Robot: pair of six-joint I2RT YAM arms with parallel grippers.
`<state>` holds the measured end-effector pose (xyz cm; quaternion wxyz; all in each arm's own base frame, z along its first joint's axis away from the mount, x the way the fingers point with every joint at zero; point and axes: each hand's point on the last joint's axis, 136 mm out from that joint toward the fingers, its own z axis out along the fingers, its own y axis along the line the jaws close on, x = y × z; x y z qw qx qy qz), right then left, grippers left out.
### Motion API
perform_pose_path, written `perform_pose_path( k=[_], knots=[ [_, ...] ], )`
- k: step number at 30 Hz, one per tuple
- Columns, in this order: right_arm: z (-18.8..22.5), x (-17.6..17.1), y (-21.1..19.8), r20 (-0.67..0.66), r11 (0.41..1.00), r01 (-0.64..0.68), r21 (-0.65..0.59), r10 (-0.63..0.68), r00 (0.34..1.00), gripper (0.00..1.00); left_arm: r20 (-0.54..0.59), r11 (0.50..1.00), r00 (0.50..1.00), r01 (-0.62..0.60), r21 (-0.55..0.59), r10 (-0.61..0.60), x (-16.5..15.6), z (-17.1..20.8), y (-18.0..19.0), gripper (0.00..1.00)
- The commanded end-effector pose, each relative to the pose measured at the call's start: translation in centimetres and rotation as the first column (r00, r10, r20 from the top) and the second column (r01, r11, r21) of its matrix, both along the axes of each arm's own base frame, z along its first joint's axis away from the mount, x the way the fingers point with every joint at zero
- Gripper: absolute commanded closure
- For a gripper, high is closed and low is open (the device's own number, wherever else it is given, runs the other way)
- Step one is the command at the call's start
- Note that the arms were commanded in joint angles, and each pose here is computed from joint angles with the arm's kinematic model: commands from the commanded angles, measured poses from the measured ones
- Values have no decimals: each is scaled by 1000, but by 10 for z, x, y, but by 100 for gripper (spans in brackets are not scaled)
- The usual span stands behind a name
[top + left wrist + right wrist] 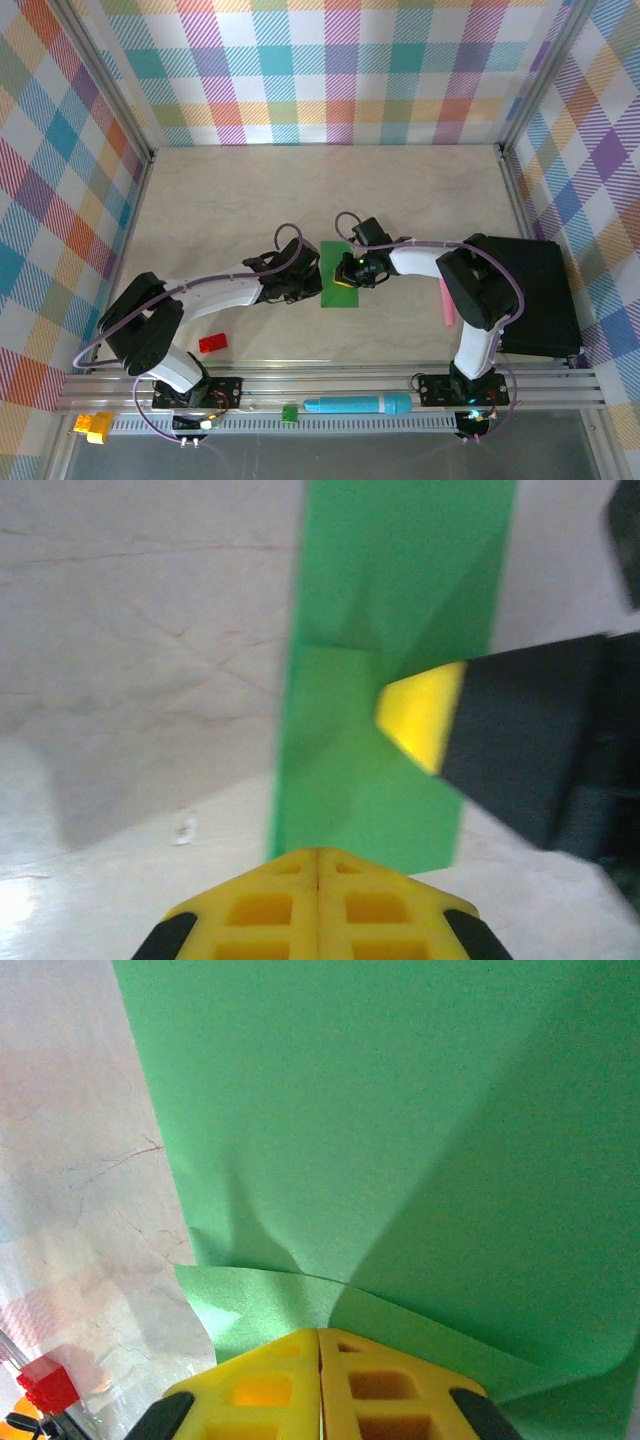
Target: Fold a paper plane with a square sheet of paper (pick it up from the middle)
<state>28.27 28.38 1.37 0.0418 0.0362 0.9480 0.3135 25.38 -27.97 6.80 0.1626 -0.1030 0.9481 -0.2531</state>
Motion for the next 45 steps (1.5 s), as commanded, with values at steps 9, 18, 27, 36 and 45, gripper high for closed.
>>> perform_pose_path(
  k=[9, 18, 27, 36, 45],
  knots=[
    [-52, -24, -49, -116, 965, 110, -237, -140, 983, 94, -60, 973, 996, -78, -216, 67, -4, -20, -44, 100],
    [-56, -27, -51, -127, 964, 115, -240, -148, 981, 94, -58, 956, 987, -161, -244, 151, -2, -38, -36, 100],
    [-58, -29, -54, -133, 962, 117, -248, -154, 979, 94, -45, 955, 974, -226, -194, 222, -9, -57, -14, 100],
    [-64, -31, -62, -138, 954, 121, -273, -163, 977, 94, -16, 948, 966, -256, -188, 257, -11, -49, 0, 100],
    [-63, -30, -63, -135, 954, 124, -272, -165, 977, 94, -2, 948, 964, -263, -178, 267, -10, -45, 4, 100]
  ],
)
